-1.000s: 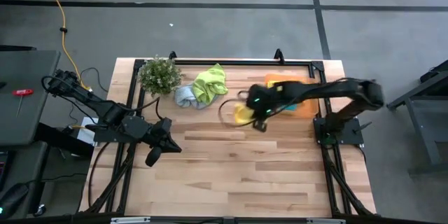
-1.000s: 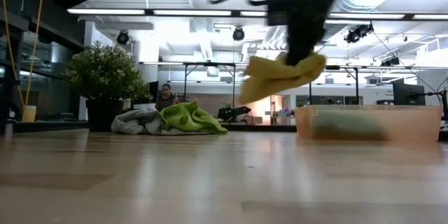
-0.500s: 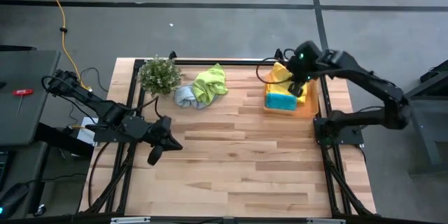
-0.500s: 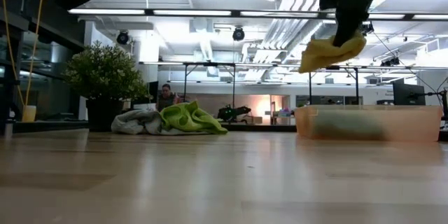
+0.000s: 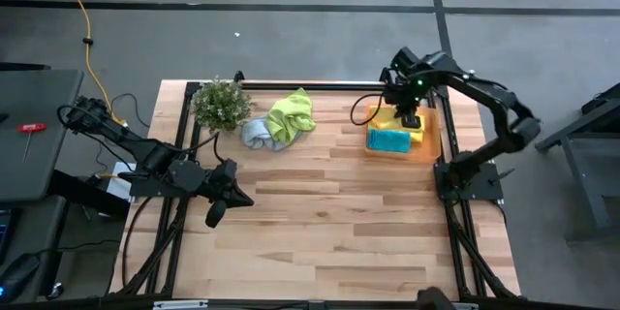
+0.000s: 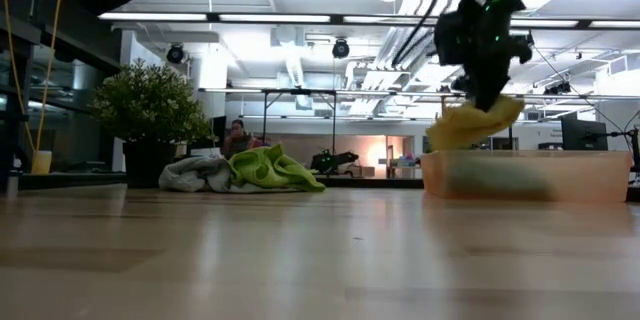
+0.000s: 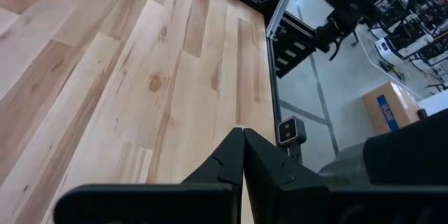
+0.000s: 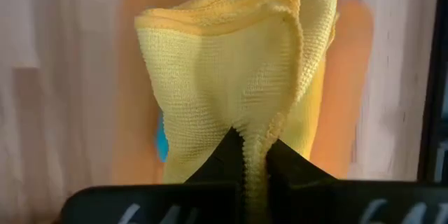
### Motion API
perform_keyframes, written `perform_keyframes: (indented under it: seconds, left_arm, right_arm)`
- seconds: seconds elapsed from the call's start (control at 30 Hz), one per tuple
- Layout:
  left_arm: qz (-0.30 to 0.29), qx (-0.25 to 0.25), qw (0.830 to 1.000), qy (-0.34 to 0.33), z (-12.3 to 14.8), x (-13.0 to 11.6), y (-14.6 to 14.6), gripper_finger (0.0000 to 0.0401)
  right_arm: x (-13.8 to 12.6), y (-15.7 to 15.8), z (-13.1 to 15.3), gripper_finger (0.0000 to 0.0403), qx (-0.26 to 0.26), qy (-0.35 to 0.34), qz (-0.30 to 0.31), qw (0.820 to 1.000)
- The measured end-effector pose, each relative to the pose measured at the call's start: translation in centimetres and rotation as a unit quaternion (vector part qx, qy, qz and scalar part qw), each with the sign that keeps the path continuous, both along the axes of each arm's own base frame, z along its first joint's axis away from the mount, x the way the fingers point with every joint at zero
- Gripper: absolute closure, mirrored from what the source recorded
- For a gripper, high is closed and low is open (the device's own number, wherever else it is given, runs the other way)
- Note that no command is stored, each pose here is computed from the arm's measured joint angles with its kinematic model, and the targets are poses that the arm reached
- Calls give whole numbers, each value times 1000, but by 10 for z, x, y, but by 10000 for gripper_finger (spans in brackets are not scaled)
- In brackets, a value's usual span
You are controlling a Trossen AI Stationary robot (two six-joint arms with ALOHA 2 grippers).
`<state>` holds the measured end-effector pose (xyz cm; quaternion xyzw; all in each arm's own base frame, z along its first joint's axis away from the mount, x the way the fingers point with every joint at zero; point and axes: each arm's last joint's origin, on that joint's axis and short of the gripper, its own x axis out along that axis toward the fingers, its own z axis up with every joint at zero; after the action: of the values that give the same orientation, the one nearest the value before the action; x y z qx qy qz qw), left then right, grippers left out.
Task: Fold microfiber towels
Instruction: Put the yellow microfiber cloth into the orange bin, then fold the green microfiber cloth
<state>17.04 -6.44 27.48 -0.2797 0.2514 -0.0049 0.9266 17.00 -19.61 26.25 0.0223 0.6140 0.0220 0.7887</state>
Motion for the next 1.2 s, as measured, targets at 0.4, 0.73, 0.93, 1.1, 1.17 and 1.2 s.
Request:
perform_keyframes:
  seconds: [0.4, 0.73, 0.93, 1.1, 1.17, 1.2]
  left_arm:
    - [20, -13, 1000, 1, 0, 0, 1, 401]
    - [28, 0, 1000, -2, 0, 0, 1, 401]
    - [28, 1, 1000, -3, 0, 0, 1, 401]
    - [20, 15, 1000, -4, 0, 0, 1, 401]
    - [18, 27, 999, -6, 0, 0, 2, 401]
    - [20, 34, 999, -8, 0, 1, 3, 401]
  right_arm:
    - [3, -40, -56, 400, 42, 92, -78, 992]
    - [3, -43, -64, 325, 31, 146, -149, 977]
    - [2, -43, -57, 230, 31, 165, -185, 968]
    - [7, -50, -29, 178, 27, 152, -220, 963]
    - [9, -52, -12, 171, 19, 119, -237, 964]
    - [10, -51, -2, 171, 18, 94, -248, 964]
